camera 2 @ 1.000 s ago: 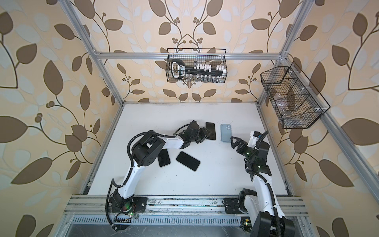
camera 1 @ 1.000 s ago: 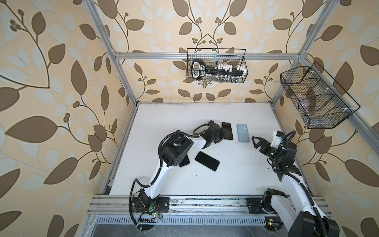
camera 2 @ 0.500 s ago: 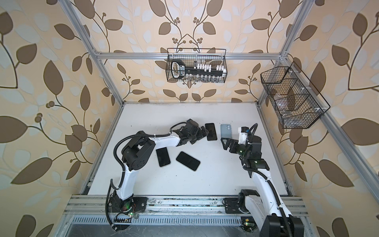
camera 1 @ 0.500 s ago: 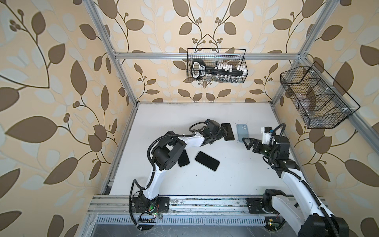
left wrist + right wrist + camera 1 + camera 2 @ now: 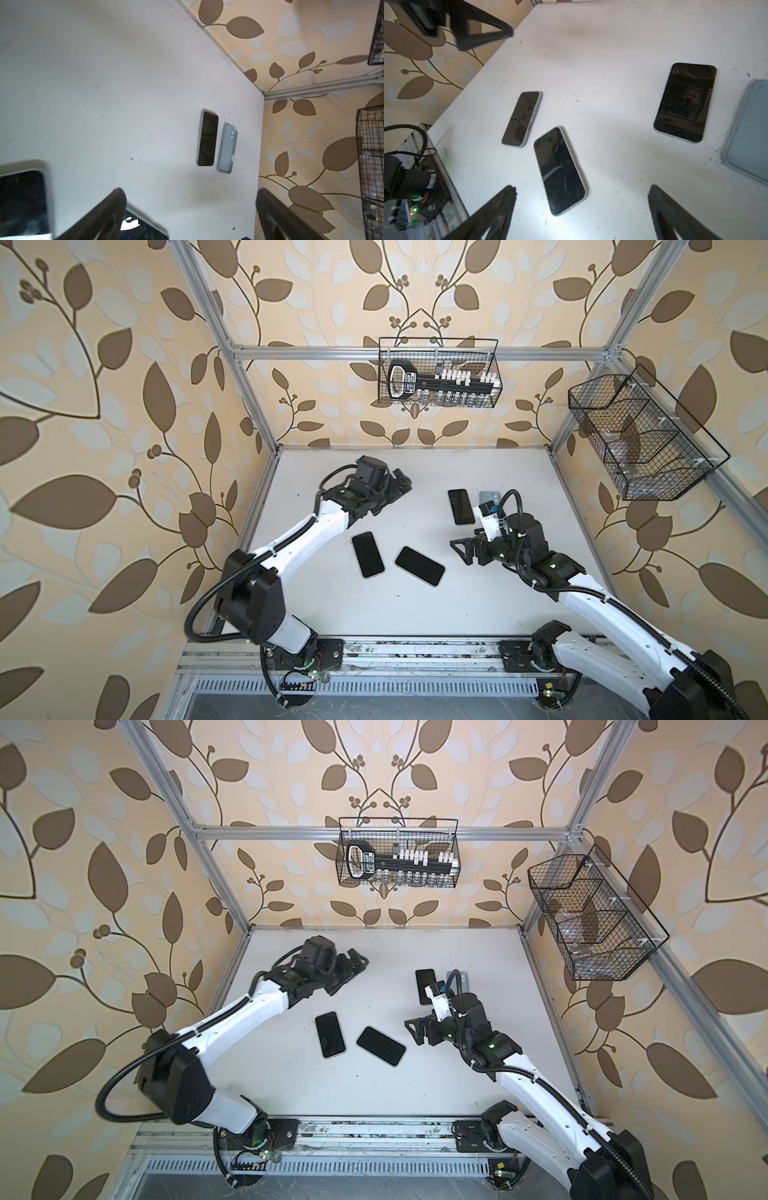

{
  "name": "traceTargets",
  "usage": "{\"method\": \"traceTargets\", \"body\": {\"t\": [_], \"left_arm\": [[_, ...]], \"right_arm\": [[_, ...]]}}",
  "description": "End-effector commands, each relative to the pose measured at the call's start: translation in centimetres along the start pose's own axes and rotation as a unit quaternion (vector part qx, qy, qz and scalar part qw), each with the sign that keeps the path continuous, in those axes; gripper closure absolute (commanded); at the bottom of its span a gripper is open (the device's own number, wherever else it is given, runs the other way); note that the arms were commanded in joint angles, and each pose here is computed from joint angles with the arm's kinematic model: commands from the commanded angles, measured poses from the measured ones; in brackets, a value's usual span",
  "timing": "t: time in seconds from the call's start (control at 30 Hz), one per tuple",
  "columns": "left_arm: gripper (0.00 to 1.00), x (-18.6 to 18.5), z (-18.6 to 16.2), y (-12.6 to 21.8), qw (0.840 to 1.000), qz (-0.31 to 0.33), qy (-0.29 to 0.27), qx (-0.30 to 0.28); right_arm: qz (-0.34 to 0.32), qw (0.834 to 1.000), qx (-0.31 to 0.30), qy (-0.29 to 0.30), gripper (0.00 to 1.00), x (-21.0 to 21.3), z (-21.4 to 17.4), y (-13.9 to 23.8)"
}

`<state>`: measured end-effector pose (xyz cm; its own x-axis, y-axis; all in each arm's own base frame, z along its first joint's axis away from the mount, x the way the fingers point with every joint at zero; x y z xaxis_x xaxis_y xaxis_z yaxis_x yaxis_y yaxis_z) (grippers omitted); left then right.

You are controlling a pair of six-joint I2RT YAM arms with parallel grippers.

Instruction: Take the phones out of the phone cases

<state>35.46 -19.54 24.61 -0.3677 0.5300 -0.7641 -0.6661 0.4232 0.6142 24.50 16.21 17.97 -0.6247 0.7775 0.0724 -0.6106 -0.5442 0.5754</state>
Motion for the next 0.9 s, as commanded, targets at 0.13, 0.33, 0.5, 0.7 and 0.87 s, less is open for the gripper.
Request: {"method": "traceTargets", "body": {"t": [0.13,0.33,0.5,0.7,0.87], "left_arm": [[0.01,5.1,2.0,9.7,0.997,0.052,-0.013,-0.058],[0.01,7.4,2.6,14.2,0.994,0.061,0.001,-0.088],[0.01,8.2,2.6,14.7,0.994,0.068,0.000,-0.090],[0.01,8.6,2.9,13.7,0.994,0.073,0.006,-0.079],[0.01,9.0,3.4,13.5,0.994,0.077,0.013,-0.081]], "right_arm": [[-0.033,0.992,0.102,0.064,0.00,1.6,-2.5,-3.0],[-0.018,0.982,0.150,0.114,0.00,4.7,-3.6,-5.9],[-0.004,0.973,0.183,0.144,0.01,6.5,-4.4,-8.2],[0.002,0.958,0.227,0.175,0.03,7.5,-5.7,-10.7],[0.002,0.950,0.245,0.193,0.04,8.0,-6.3,-11.7]]}}
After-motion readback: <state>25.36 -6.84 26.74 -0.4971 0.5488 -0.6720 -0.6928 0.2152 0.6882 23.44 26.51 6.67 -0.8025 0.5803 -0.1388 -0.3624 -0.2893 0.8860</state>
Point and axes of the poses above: each gripper's point midway between its finger pads, its own y axis back along the fingers, its own x axis along the line the jaws close on, z = x × y, the point moved 3 cm from there along y, back along the fingers, and after that the axes turned 14 degrees about y, right-handed, at the moved point
